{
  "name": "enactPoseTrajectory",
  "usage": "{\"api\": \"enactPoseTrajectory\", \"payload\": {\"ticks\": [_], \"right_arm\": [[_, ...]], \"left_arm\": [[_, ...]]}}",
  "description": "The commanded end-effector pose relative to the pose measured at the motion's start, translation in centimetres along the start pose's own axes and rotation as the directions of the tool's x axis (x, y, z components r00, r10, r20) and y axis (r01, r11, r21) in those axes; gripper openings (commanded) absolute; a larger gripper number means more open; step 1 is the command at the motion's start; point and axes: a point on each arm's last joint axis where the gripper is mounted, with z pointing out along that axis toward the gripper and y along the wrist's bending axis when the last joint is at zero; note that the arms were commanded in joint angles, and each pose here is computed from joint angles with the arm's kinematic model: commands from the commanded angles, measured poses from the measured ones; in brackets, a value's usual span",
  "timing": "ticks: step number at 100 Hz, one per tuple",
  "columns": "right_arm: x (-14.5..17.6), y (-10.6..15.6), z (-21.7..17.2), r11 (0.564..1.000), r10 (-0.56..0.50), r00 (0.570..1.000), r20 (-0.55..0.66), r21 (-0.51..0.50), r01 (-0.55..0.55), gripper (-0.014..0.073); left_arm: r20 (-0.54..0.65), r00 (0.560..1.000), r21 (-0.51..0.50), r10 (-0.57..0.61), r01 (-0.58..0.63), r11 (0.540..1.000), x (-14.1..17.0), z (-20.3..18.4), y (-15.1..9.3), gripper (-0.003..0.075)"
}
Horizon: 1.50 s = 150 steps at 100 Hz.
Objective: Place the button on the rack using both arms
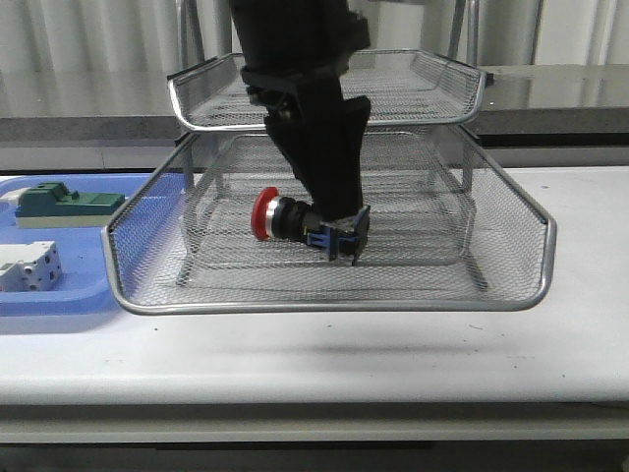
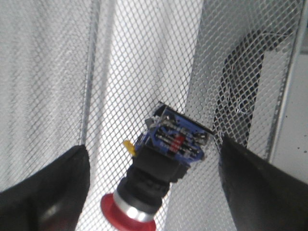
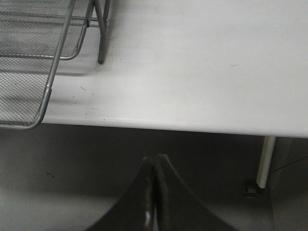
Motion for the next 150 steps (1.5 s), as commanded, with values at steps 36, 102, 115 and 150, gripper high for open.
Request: {"api": "enactPoseTrajectory", "payload": {"ticks": [36, 102, 115, 150], "right_arm": [[-1.2, -0.1, -0.6, 1.000, -0.003, 0.996, 0.084, 0.006, 0.003, -0.0063], [-1.2, -0.1, -0.6, 1.000, -0.003, 0.996, 0.084, 0.006, 0.003, -0.0063], [-1.2, -0.1, -0.6, 1.000, -0.003, 0.996, 0.084, 0.006, 0.003, -0.0063], [-1.2, -0.1, -0.6, 1.000, -0.003, 0.996, 0.084, 0.006, 0.003, -0.0063]], "left_arm": [[0.212, 0.951, -0.159, -0.224, 0.260, 0.953, 5.7, -13.1, 1.6, 0.0535], [0.647, 0.610, -0.305, -0.457, 0.757, 0.578, 21.6, -18.9, -3.0, 0.0533], [0.760, 0.502, -0.295, -0.413, 0.832, 0.469, 23.9, -17.8, -5.5, 0.0533], [0.940, 0.292, -0.236, -0.177, 0.929, 0.284, 28.2, -12.8, -13.3, 0.0533]]}}
